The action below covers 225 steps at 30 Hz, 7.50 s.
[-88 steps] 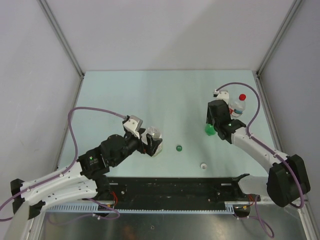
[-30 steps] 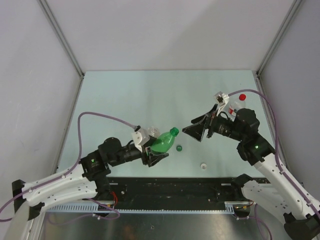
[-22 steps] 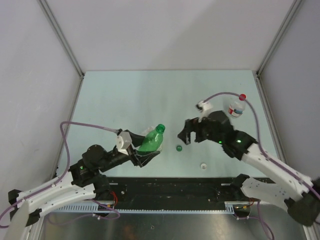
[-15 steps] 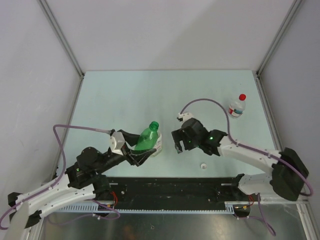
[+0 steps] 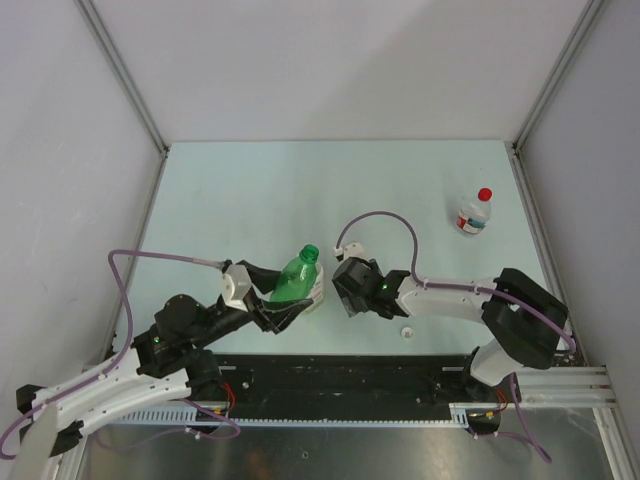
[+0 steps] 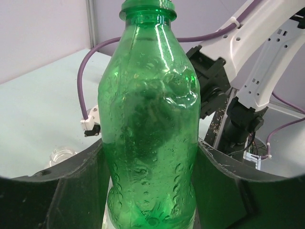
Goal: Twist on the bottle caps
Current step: Screw the bottle cap onto the plastic bottle.
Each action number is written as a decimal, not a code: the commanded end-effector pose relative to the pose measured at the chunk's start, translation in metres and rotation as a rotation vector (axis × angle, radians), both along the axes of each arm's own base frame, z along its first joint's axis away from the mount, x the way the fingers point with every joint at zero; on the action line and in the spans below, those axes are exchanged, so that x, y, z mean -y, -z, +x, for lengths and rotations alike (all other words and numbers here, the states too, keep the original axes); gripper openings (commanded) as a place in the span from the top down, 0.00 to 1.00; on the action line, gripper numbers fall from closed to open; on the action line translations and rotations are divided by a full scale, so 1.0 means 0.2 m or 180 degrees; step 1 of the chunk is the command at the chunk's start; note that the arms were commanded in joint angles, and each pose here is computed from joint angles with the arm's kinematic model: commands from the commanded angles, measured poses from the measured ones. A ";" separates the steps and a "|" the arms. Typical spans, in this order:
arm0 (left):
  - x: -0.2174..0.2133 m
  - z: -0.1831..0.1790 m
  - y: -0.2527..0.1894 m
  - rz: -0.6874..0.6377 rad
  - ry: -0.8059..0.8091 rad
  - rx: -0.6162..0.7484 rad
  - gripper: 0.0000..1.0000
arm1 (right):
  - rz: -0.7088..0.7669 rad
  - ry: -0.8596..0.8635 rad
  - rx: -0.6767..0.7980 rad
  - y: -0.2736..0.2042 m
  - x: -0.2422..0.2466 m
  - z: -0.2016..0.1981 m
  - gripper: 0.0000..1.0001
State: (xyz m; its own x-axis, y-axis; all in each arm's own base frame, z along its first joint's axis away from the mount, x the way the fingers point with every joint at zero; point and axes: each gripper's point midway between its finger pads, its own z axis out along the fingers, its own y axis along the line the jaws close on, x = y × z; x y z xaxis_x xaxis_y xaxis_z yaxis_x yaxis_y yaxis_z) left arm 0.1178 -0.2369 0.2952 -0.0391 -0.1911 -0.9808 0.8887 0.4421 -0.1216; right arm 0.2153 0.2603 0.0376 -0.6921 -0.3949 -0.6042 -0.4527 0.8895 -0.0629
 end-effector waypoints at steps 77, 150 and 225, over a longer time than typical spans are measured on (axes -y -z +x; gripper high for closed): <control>0.31 -0.10 0.30 0.0695 0.0926 0.0298 0.68 | 0.3097 -0.2499 0.0257 -1.42 0.06 -0.48 0.82; 0.31 -0.09 -0.13 -0.0185 0.0783 -0.0179 1.00 | 0.2513 -0.2863 0.0485 -1.28 -0.08 -0.58 0.96; 0.45 -0.27 0.16 0.0516 0.1733 -0.0022 1.00 | 0.2326 -0.2786 0.0964 -1.46 0.05 -0.59 0.89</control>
State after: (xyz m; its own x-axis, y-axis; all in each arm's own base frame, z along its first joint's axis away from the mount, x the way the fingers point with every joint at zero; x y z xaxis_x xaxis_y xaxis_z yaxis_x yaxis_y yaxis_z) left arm 0.0672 -0.3206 0.2289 -0.1653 0.1313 -0.9775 0.9859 -0.0055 -0.1675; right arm 0.0941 0.2582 0.3345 -0.1296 -0.1169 -0.9847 -0.9871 0.1097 0.1169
